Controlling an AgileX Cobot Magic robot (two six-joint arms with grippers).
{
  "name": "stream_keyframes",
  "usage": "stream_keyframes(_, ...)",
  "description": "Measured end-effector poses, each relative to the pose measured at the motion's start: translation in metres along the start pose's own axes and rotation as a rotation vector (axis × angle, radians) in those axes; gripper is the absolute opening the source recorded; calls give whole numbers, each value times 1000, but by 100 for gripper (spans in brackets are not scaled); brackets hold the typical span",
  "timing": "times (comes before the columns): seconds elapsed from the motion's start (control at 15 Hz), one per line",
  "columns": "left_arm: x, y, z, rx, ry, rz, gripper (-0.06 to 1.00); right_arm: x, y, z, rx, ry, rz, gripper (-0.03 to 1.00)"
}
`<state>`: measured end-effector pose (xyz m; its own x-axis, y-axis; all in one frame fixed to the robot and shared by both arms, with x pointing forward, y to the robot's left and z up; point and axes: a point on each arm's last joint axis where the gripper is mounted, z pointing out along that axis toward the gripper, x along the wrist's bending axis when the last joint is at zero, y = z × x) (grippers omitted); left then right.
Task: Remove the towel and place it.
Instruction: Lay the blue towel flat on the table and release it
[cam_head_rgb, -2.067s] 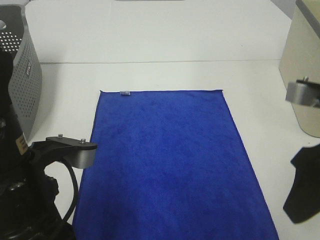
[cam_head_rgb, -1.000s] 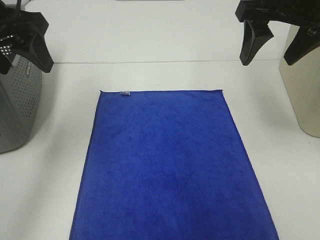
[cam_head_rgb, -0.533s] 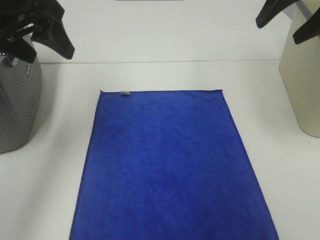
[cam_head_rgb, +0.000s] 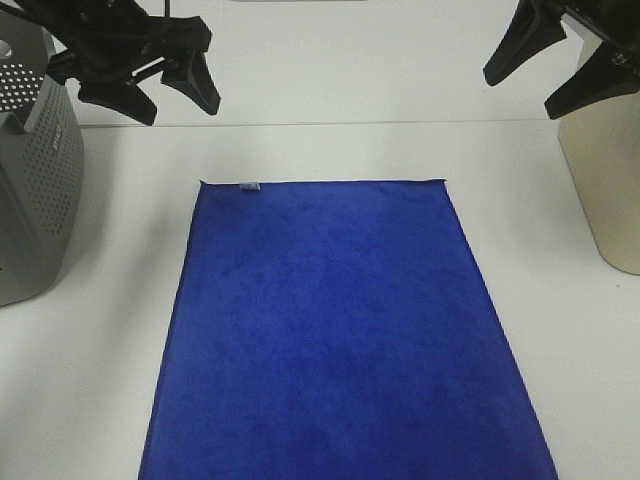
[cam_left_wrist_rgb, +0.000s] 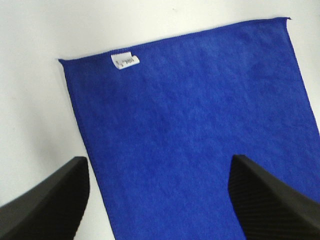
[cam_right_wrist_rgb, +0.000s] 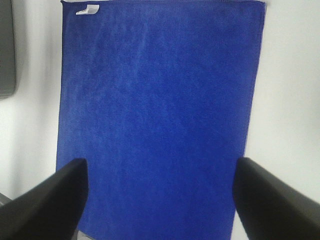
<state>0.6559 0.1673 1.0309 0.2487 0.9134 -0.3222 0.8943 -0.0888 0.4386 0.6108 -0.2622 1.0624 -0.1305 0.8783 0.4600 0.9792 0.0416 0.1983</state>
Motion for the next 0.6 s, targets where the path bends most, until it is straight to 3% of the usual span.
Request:
stream_keyframes(0.33,19,24,58,55,0,-20,71,-28,26,46,28,-11,28,77)
stream_keyframes(0.6,59,28,90,123,16,-115,71,-45,54,82,62,-68,-11,77)
